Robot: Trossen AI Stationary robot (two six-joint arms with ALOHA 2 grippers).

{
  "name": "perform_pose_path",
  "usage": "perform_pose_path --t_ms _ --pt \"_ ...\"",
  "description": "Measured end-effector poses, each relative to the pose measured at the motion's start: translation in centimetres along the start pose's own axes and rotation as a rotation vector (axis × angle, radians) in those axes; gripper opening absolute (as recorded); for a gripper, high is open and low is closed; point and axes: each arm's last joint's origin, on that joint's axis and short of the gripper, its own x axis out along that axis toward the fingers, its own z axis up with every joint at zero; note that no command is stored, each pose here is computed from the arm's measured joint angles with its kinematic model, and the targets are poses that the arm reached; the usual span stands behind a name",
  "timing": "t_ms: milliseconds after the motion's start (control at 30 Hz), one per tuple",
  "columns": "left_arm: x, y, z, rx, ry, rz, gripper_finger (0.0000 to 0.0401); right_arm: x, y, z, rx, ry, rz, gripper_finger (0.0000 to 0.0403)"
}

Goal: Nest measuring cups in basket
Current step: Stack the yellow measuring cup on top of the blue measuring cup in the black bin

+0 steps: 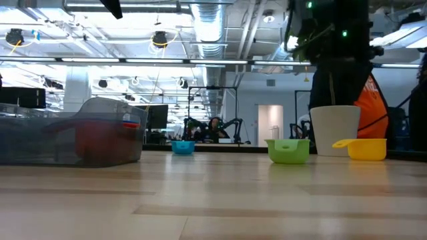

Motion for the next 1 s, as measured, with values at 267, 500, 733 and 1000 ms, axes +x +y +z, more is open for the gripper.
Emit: perform_pose_path --t_ms 267,500,733,1000 --pt "0.1 -0.2 0.1 0.006 0.014 -0.015 0.0118 2.3 -0.6 0.2 0.013 0.091 -0.022 0.0144" --pt "0.4 -0.6 0.3 0.018 0.022 -0.01 0.0118 4.3 -0.2 -0.4 -0.049 0.123 0.013 0.0202" --pt "0.7 -0.9 0.6 0.02 0.025 -0.008 0.0118 6.3 0.0 -1.3 -0.118 0.136 0.01 0.0196" --pt "0.8 -1.0 0.7 0.011 0.02 -0.012 0.0118 8.6 -0.2 -2.8 -0.145 0.155 -0.037 0.0183"
